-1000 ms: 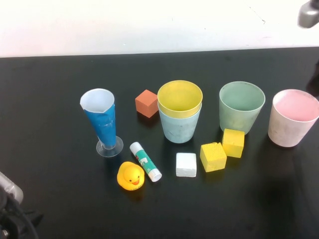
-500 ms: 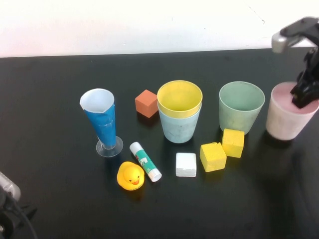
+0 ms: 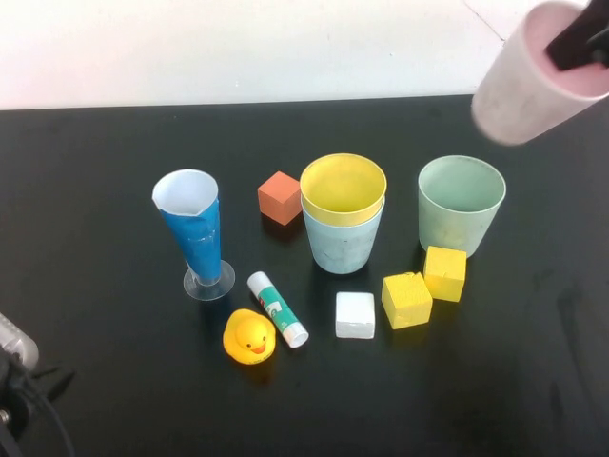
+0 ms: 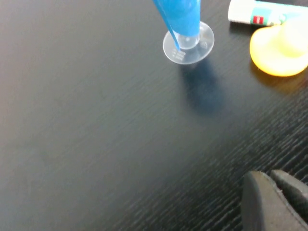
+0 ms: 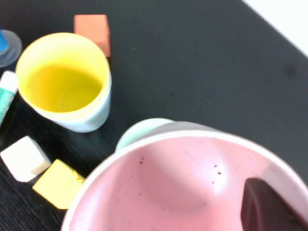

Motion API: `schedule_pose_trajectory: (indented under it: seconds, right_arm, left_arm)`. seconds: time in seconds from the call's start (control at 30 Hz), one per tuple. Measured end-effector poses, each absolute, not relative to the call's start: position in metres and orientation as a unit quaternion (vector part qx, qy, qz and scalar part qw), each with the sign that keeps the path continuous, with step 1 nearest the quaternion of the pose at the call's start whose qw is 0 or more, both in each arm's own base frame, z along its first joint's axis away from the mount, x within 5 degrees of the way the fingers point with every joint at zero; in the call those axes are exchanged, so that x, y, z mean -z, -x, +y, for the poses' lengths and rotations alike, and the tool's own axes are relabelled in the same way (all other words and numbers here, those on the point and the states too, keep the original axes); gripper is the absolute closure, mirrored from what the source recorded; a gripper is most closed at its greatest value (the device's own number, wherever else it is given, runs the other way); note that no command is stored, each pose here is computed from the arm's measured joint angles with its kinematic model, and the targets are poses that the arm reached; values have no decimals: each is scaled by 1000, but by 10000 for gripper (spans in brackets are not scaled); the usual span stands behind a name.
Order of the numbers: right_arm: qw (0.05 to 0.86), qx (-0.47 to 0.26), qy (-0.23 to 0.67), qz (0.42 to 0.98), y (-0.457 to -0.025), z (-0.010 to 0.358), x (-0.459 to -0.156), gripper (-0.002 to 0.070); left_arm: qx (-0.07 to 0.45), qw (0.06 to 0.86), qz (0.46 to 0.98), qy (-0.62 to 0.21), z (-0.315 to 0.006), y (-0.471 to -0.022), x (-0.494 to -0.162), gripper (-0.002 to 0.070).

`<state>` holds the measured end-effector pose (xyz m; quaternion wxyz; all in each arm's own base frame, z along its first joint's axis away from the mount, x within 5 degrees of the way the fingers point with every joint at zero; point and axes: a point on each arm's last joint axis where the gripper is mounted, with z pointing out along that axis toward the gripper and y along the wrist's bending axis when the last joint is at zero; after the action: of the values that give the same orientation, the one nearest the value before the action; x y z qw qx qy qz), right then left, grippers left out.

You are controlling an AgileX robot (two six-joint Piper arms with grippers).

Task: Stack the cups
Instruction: Place the pink cup on the green cup, then pick up the green cup

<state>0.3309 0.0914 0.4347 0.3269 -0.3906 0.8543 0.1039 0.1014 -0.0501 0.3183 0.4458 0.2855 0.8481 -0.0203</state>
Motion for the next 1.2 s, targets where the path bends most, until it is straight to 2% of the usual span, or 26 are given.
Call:
schedule_pose_trajectory:
  seconds: [0.27,0.43,0.53,0.6,0.7,0.83,0.93,1.07,1.2]
  right_arm:
    - [264,-126,411,864,-363,117,-387,651]
    - [229,-110,418,872,-377,122,-362,641]
    - [213,-104,419,877,-385,123,-349,579]
    - [203,-104,415,881,-389,123,-341,496]
    - [189,-107,413,885,-395,125,-329,411]
    - [171,-116,408,889,-402,127,-313,381]
    - [166,-130,404,890,-406,130,-306,428]
    - [169,-136,402,889,-405,131,-307,598]
    - [192,-125,403,886,-397,128,-328,612]
  left_arm:
    - [19,449,846,-286,-50,-102,-319,673]
    - [19,449,846,-286,-50,-102,-319,673]
    - [19,449,846,-286,-50,-102,-319,673]
    - [19,447,847,-286,-50,-102,-319,673]
    - [18,446,848,-286,-50,-102,-318,673]
    - [18,446,848,-284,-50,-102,-318,673]
    - [19,447,849,-281,-50,-102,-318,673]
    - [20,446,850,-280,-50,-102,-318,673]
    - [21,446,850,-278,-50,-102,-318,673]
